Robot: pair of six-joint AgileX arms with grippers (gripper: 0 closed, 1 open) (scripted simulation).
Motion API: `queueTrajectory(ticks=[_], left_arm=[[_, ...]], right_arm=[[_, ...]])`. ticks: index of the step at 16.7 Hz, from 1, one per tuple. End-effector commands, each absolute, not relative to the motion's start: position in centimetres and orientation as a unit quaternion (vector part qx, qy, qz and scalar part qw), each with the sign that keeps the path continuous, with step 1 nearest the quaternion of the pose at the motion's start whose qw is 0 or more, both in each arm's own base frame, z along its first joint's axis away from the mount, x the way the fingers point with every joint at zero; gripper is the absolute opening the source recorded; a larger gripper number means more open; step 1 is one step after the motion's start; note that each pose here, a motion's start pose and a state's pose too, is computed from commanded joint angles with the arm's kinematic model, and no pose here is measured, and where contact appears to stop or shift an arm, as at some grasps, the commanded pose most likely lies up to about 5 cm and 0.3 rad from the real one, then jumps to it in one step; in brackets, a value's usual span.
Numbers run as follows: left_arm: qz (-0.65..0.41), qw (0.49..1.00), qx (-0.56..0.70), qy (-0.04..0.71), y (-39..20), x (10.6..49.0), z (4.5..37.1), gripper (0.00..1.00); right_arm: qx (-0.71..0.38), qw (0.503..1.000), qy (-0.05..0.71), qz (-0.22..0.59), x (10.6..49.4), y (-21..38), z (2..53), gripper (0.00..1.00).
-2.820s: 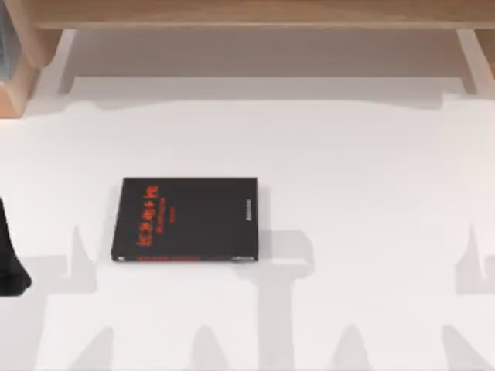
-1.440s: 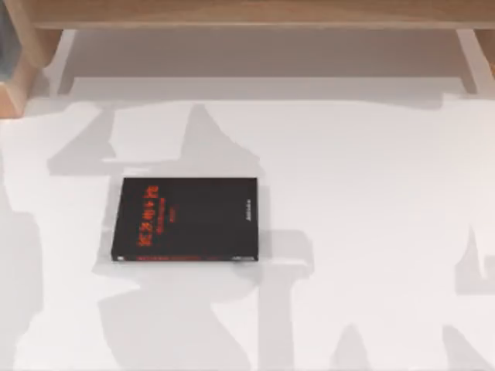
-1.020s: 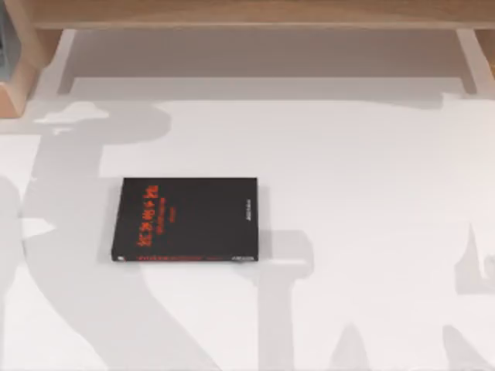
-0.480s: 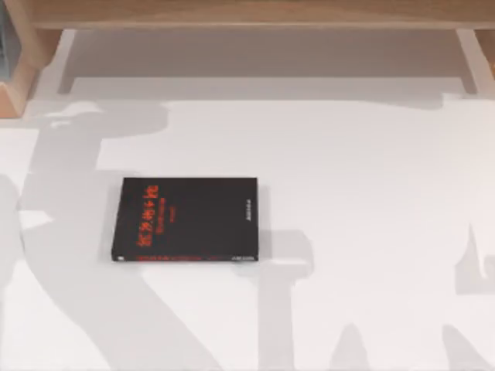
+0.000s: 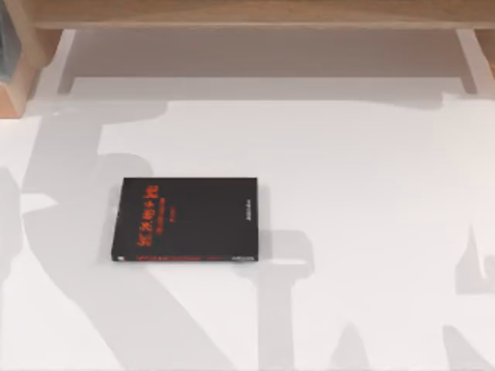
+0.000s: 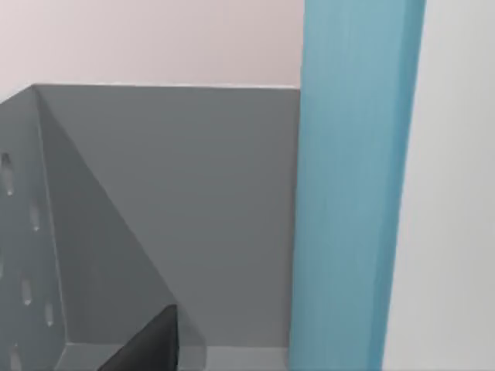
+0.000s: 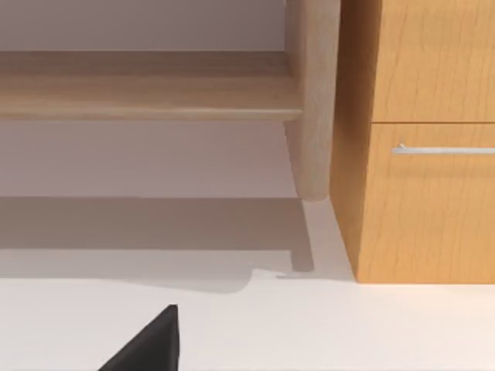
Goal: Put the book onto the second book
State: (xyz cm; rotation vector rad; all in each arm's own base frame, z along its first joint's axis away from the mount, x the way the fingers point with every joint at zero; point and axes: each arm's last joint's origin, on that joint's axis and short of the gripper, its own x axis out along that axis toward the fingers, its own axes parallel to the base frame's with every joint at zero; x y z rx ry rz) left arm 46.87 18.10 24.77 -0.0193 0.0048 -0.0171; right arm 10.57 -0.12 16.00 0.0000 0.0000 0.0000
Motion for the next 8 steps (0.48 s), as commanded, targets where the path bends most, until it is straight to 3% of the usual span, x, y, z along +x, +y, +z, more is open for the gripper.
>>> queueTrajectory(ticks=[1,8], left_arm=[[-0.009,1.0,-0.01,0.002,18.1,46.87,24.77,1.0],[-0.009,1.0,-0.01,0.002,18.1,46.87,24.77,0.47]], right_arm=[[0.0,1.0,0.0,0.0,10.57,-0.12,16.0,1.0],[0.0,1.0,0.0,0.0,10.57,-0.12,16.0,1.0]])
